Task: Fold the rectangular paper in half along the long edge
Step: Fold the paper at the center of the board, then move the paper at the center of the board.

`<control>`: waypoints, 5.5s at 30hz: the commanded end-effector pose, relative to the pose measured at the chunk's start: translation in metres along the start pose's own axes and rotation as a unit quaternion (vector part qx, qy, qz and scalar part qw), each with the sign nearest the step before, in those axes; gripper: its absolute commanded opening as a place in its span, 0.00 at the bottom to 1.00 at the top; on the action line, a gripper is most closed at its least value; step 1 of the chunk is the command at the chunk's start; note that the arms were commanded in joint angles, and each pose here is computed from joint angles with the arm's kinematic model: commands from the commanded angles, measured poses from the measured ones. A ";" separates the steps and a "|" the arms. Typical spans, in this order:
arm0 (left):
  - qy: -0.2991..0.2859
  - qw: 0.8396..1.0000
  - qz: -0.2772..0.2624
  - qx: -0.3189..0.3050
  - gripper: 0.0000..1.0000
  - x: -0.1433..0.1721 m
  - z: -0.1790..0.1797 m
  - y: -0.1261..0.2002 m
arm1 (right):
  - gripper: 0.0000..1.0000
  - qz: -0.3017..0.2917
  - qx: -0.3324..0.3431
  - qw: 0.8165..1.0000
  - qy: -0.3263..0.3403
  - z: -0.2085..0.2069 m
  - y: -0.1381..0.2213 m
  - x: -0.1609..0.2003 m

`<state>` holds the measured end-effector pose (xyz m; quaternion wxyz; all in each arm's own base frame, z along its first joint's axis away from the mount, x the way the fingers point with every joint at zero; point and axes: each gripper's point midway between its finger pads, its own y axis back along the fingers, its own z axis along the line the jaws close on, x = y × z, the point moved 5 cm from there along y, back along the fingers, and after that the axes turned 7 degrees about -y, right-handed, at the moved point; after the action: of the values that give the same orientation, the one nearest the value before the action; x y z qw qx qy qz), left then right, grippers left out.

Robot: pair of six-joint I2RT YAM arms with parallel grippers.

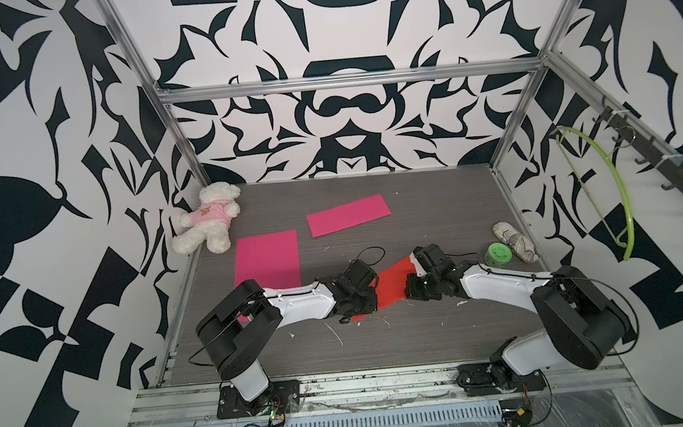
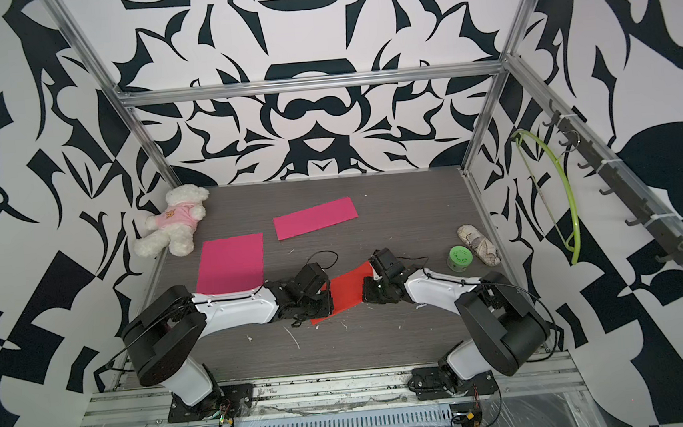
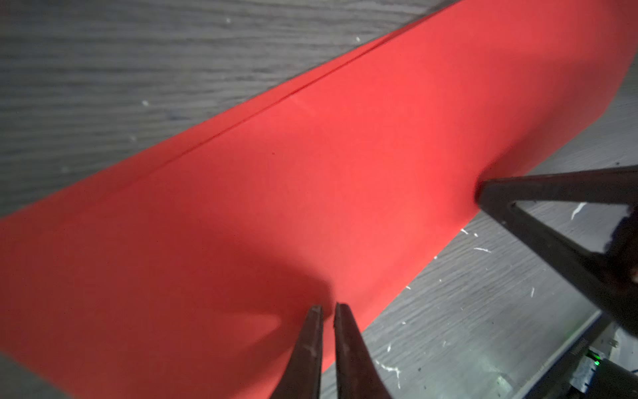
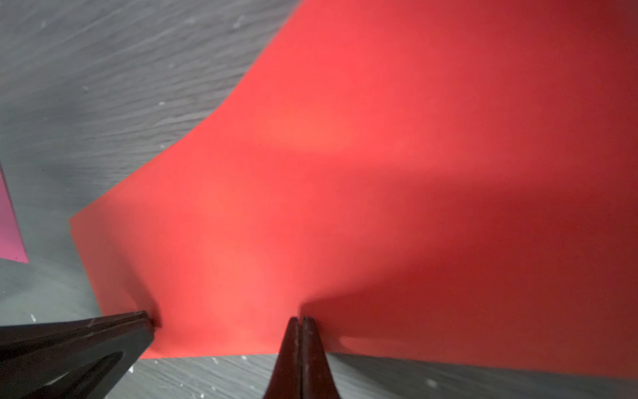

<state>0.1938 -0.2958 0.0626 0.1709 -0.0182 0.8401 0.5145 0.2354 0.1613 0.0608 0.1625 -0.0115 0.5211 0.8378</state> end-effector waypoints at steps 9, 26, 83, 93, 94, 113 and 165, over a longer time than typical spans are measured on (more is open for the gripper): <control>0.001 0.994 0.072 -0.085 0.14 0.037 0.044 -0.009 | 0.00 -0.001 0.091 0.995 -0.028 -0.048 0.013 -0.009; -0.004 0.994 0.072 -0.083 0.13 0.035 0.044 -0.007 | 0.00 -0.011 0.149 0.985 -0.089 -0.090 0.029 -0.044; -0.059 0.997 0.017 0.053 0.12 -0.019 -0.044 -0.013 | 0.75 -0.009 0.179 0.976 0.127 -0.001 -0.020 -0.031; -0.039 0.997 0.061 -0.004 0.10 0.005 -0.014 -0.023 | 0.74 -0.010 0.179 0.976 0.126 -0.001 -0.019 -0.031; -0.040 0.997 0.063 -0.010 0.10 0.007 -0.011 -0.022 | 0.74 -0.011 0.178 0.976 0.126 -0.001 -0.020 -0.031; -0.011 0.991 0.087 -0.097 0.10 0.048 0.050 0.010 | 0.72 -0.017 0.190 0.973 0.132 0.001 -0.024 -0.039; 0.066 0.976 -0.161 -0.130 0.99 0.013 0.087 0.145 | 0.86 -0.034 0.137 0.967 0.210 0.068 -0.024 0.026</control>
<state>0.1777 -0.1594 0.1432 0.1875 -0.2077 0.7789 0.5613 0.2173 0.2326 0.0646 0.0622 -0.1853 0.6465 0.7374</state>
